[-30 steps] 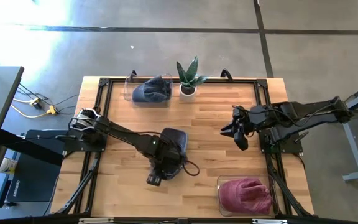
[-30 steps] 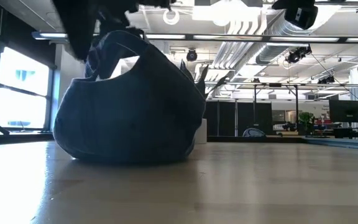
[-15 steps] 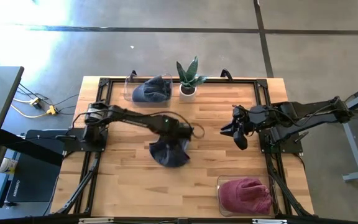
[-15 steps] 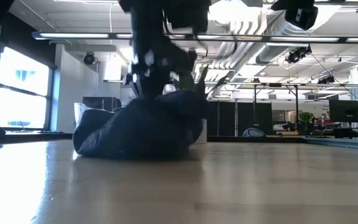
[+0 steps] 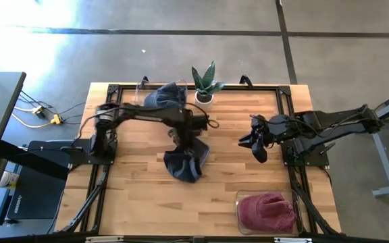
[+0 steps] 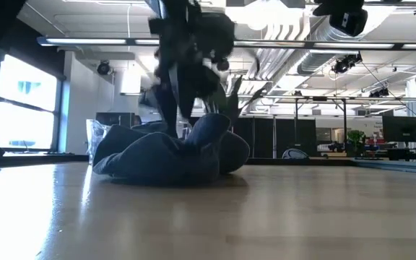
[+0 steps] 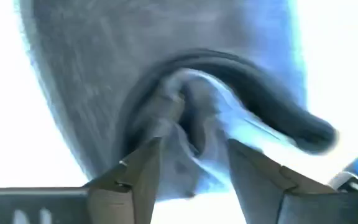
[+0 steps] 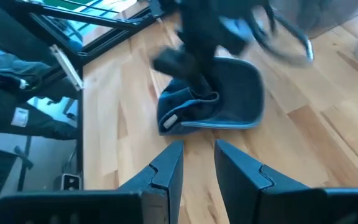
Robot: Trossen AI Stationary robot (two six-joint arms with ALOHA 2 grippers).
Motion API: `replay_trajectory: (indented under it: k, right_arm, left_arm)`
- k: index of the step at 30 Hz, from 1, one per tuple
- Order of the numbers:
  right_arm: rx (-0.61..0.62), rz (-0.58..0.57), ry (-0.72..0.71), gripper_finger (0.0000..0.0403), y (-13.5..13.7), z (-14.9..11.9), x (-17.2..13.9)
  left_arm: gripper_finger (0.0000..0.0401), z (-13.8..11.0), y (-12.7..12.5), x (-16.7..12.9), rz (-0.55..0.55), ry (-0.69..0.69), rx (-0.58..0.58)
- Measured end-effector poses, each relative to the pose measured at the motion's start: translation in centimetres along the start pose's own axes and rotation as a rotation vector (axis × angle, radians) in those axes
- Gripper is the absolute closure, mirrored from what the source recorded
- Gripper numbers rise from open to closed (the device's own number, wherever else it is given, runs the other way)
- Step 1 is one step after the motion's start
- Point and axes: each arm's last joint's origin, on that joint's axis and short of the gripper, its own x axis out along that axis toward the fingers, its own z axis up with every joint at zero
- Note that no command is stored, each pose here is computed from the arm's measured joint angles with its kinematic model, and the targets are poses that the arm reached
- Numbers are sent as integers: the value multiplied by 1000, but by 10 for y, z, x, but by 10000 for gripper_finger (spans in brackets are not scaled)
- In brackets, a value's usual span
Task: Pick & Place hat
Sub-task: Put the blue cap into the top transparent bin
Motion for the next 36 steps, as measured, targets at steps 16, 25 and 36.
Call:
replay_trajectory:
  k: [16, 25, 36]
  right_arm:
    - [-53, -25, 7, 315, 7, 4, 42]
    - [-50, 11, -18, 316, 7, 6, 28]
    - [-66, 51, 40, 316, 9, 0, 19]
  left_arm:
    - [333, -103, -78, 14, 133, -270, 231]
    - [384, -40, -90, 75, -107, -589, 251]
    - [400, -31, -97, 11, -216, -482, 292]
